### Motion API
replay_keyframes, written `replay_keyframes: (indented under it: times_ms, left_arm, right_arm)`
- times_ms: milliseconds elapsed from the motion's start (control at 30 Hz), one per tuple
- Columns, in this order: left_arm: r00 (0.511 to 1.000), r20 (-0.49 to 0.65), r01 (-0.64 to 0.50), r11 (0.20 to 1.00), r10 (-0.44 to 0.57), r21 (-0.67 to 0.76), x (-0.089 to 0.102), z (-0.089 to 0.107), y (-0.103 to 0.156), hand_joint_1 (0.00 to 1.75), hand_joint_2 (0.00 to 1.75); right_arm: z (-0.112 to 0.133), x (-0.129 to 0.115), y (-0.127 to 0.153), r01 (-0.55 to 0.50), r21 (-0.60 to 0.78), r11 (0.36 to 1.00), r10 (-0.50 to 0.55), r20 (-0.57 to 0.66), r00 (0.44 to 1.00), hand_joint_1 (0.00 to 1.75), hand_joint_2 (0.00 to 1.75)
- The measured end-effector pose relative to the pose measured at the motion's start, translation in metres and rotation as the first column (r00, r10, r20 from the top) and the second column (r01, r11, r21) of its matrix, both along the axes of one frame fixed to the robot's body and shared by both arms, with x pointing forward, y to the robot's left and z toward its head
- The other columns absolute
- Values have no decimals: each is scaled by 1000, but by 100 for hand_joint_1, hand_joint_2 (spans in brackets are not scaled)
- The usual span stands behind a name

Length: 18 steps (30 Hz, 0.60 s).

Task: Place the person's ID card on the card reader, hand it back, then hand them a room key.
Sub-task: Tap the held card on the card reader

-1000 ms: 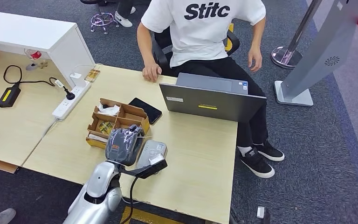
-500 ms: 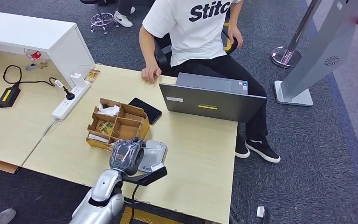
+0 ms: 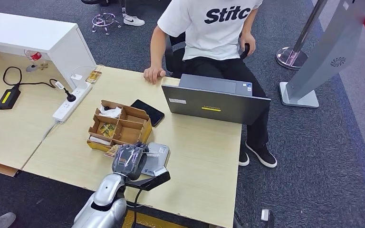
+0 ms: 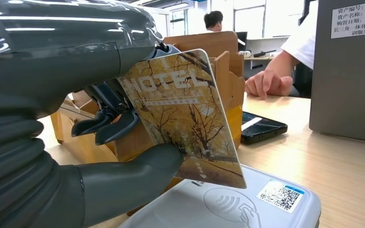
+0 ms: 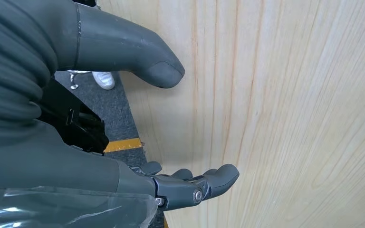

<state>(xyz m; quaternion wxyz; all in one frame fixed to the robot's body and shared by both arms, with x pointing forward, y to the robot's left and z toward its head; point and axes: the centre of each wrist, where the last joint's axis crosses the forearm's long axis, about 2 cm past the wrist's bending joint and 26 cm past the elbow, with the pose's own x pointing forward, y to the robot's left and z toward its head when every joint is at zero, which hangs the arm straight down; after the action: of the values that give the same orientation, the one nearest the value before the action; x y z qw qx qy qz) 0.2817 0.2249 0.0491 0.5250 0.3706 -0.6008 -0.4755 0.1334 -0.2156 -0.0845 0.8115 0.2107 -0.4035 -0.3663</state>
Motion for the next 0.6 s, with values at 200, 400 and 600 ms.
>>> replay_keyframes:
  times_ms: [200, 400, 600]
  left_arm:
    - [1000, -2, 3, 1000, -3, 7, 3, 0, -1, 175, 175]
    - [1000, 12, -2, 1000, 2, 10, 12, 6, 2, 175, 175]
    - [999, 45, -22, 999, 21, 26, 24, 16, 11, 175, 175]
  right_arm:
    - [0, 0, 0, -2, 3, 1000, 2, -1, 1000, 0, 175]
    - [0, 0, 1, -7, 4, 1000, 7, 0, 1000, 0, 175]
    - [0, 0, 1, -12, 4, 1000, 12, 1, 1000, 0, 175]
